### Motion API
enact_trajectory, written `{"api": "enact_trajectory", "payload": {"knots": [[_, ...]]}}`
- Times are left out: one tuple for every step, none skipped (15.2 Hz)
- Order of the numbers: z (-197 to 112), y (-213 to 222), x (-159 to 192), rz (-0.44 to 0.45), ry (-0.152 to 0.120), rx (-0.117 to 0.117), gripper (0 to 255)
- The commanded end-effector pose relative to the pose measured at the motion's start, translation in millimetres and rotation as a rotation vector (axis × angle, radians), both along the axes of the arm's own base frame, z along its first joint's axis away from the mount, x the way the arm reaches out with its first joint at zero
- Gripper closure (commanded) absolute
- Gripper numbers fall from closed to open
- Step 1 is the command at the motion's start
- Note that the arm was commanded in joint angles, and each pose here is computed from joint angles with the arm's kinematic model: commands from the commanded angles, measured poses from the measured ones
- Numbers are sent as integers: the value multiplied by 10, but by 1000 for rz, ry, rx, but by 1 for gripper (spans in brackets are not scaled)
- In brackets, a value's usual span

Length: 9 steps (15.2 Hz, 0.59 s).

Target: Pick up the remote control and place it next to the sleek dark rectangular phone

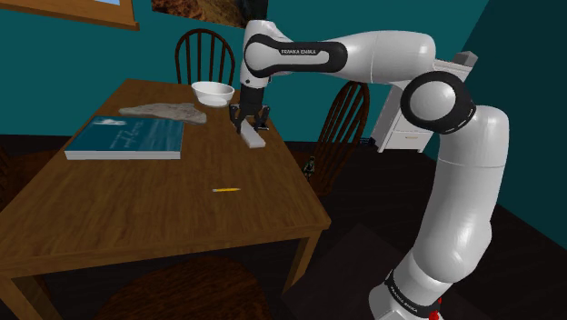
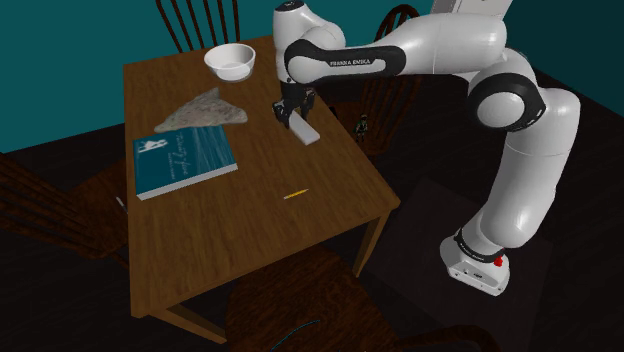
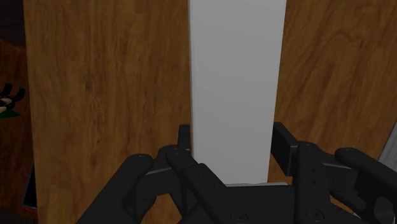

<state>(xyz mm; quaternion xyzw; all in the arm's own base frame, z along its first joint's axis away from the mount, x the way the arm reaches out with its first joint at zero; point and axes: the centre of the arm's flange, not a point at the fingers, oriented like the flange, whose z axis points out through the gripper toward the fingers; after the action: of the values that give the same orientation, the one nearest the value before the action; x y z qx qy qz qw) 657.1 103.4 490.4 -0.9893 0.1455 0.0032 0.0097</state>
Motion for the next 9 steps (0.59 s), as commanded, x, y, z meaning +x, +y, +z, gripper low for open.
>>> {"api": "enact_trajectory", "payload": {"knots": [[12, -257, 82, 1, 0, 0, 255], [13, -380, 129, 1, 0, 0, 255], [14, -504, 176, 1, 0, 0, 255], [15, -627, 223, 1, 0, 0, 255], [16, -750, 271, 1, 0, 0, 255], [17, -873, 318, 1, 0, 0, 255], [18, -997, 365, 1, 0, 0, 255], [19, -1120, 412, 1, 0, 0, 255], [20, -1246, 461, 1, 0, 0, 255]]}}
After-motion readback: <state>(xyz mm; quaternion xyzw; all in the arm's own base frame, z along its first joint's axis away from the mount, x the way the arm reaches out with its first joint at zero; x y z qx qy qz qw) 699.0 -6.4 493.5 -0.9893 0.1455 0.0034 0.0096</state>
